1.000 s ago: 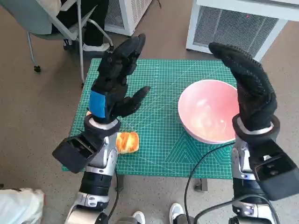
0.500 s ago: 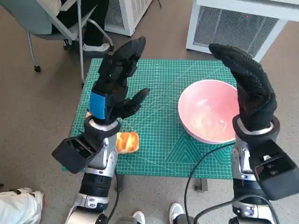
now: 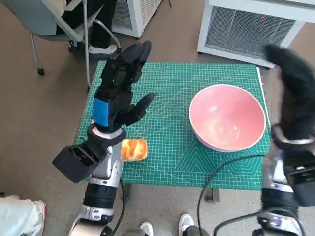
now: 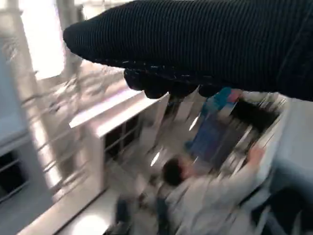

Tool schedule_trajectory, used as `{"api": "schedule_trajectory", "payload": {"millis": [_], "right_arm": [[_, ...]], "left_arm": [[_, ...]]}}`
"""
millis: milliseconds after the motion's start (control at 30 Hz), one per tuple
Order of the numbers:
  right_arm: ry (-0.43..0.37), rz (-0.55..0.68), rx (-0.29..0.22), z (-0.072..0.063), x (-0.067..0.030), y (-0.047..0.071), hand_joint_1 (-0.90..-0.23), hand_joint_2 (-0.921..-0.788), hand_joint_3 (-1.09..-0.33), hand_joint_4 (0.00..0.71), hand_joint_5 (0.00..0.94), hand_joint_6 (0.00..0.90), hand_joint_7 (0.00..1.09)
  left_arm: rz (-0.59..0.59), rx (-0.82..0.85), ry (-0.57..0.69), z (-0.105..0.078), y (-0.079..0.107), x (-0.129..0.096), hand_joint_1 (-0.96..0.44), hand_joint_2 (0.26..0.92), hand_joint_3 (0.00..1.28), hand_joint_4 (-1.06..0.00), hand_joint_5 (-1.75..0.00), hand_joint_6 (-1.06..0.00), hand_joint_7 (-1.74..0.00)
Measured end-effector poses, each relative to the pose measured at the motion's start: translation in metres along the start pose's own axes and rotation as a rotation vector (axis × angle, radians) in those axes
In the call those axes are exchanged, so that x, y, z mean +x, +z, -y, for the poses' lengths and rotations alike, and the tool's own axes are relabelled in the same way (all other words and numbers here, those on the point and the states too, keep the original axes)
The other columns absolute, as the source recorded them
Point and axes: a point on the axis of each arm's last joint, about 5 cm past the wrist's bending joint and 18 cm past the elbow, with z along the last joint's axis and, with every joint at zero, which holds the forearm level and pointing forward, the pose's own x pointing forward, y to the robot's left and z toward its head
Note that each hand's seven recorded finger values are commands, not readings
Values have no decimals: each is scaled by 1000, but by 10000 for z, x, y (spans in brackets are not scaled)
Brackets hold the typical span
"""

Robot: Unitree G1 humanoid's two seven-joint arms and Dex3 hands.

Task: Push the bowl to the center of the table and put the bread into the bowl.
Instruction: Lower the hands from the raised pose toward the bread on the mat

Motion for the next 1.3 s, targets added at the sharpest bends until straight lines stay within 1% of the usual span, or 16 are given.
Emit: {"api": "schedule_trajectory", "payload": {"millis": [67, 167, 300, 433, 533, 667, 800, 933, 1000, 1133, 1233, 1300], "right_arm": [[-53, -53, -20, 60, -78, -63, -536, -921, -826, 259, 2, 0, 601], [-103, -132, -50, 127, -197, -151, -538, -921, -830, 259, 2, -1, 601], [-152, -246, -74, 193, -369, -261, -534, -921, -837, 257, 1, 9, 575], [-191, -369, -94, 256, -541, -350, -522, -921, -872, 244, 0, 6, 540], [-216, -436, -97, 267, -641, -392, -520, -921, -890, 239, 0, 7, 529], [-238, -522, -81, 242, -747, -444, -507, -921, -917, 228, 0, 12, 520], [-274, -587, -43, 196, -815, -484, -514, -921, -934, 215, 0, 13, 516], [-294, -646, 3, 107, -870, -521, -514, -921, -953, 213, 2, 22, 516], [-306, -675, 35, 53, -889, -541, -515, -921, -957, 215, 3, 26, 516], [-309, -727, 90, -68, -890, -581, -516, -921, -962, 216, 4, 28, 513], [-303, -766, 127, -152, -863, -611, -515, -921, -966, 217, 4, 28, 509], [-303, -790, 149, -204, -842, -628, -512, -921, -970, 220, 5, 35, 508]], "left_arm": [[0, 1, 3, -7, 1, -2, -294, 921, 318, -348, -2, -237, -510], [0, 4, 8, -16, -1, -7, -293, 921, 316, -348, -1, -253, -480], [0, 7, 15, -27, -6, -17, -295, 921, 314, -349, -1, -268, -452], [-5, 9, 23, -39, -17, -31, -302, 921, 310, -349, -1, -276, -438], [-8, 12, 27, -52, -18, -37, -304, 921, 309, -349, -1, -279, -432], [-9, 17, 29, -67, -15, -40, -307, 921, 307, -349, 0, -292, -408], [-10, 26, 30, -86, -10, -42, -312, 921, 305, -352, -2, -308, -377], [-10, 37, 39, -115, -1, -45, -321, 921, 302, -353, -2, -316, -363], [-11, 44, 44, -129, 4, -46, -324, 921, 300, -347, -1, -319, -359], [-9, 54, 55, -143, 10, -50, -327, 921, 299, -327, 0, -321, -348], [-5, 65, 56, -151, 15, -58, -321, 921, 300, -319, -1, -319, -337], [-4, 74, 54, -157, 18, -63, -314, 921, 299, -331, -2, -332, -293]]}}
